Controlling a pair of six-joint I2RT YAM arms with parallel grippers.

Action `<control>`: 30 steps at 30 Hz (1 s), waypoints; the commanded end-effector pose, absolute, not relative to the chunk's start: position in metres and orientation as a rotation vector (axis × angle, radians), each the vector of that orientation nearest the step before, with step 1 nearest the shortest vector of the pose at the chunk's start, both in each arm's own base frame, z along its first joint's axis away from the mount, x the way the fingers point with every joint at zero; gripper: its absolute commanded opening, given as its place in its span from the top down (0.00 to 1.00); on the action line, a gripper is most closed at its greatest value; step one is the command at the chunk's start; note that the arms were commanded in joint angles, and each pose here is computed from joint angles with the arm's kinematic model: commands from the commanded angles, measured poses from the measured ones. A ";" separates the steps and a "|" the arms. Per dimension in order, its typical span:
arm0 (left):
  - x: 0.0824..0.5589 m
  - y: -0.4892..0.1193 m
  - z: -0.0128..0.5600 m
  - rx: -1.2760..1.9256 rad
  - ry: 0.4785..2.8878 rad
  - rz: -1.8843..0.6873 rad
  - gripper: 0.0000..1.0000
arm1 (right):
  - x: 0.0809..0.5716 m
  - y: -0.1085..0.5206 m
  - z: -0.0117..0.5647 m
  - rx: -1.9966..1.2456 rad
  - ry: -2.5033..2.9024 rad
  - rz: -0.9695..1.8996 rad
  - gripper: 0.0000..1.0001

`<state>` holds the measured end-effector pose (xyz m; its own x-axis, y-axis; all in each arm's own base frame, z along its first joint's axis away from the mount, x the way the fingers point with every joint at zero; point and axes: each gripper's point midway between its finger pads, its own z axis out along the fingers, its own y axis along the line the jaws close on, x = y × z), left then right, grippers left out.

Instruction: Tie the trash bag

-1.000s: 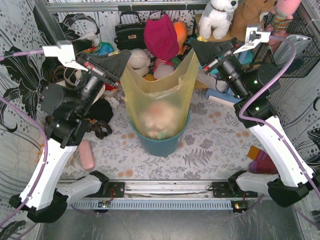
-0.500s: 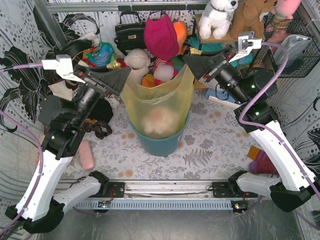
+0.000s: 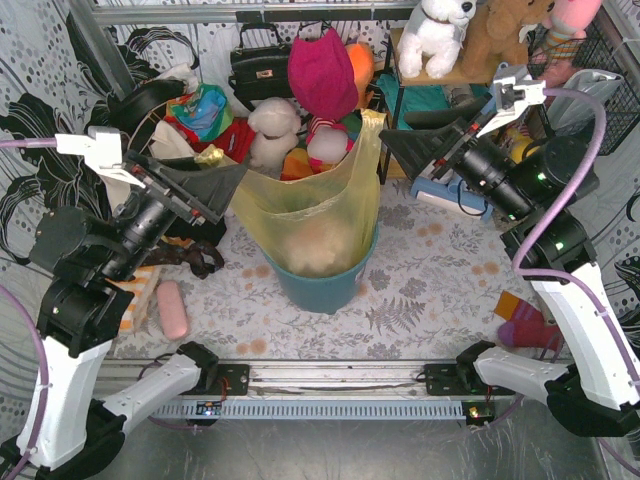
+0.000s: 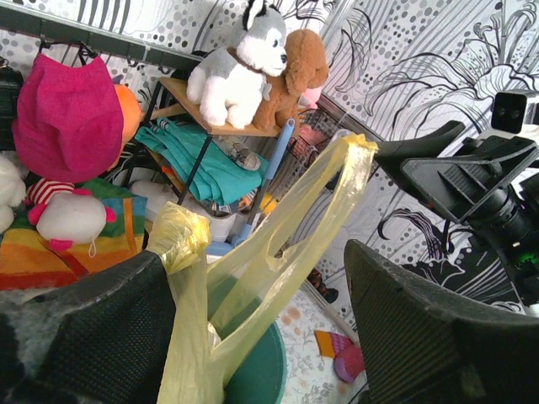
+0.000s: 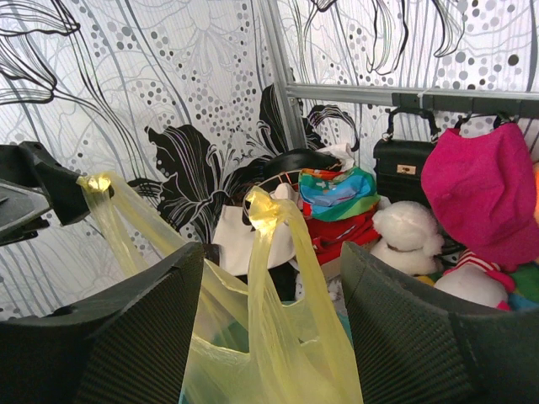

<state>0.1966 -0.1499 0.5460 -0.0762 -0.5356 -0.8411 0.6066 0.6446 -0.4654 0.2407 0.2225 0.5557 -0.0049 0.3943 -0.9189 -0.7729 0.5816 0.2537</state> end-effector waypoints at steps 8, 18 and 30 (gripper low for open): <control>0.165 -0.139 0.547 0.078 1.447 -0.949 0.16 | 0.229 0.206 0.574 -0.424 1.240 0.844 0.33; 0.192 -0.153 0.490 0.118 1.685 -0.871 0.08 | 0.229 0.207 0.572 -0.433 1.238 0.842 0.33; 0.186 -0.142 0.467 0.178 1.884 -0.734 0.01 | 0.231 0.206 0.573 -0.441 1.239 0.827 0.33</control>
<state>0.2031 -0.1540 0.4662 -0.4307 -0.2639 -0.8630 0.4334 0.7783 -0.4543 0.2358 0.2127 0.5551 0.0401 0.2975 -0.9539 -0.7560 0.6332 0.1657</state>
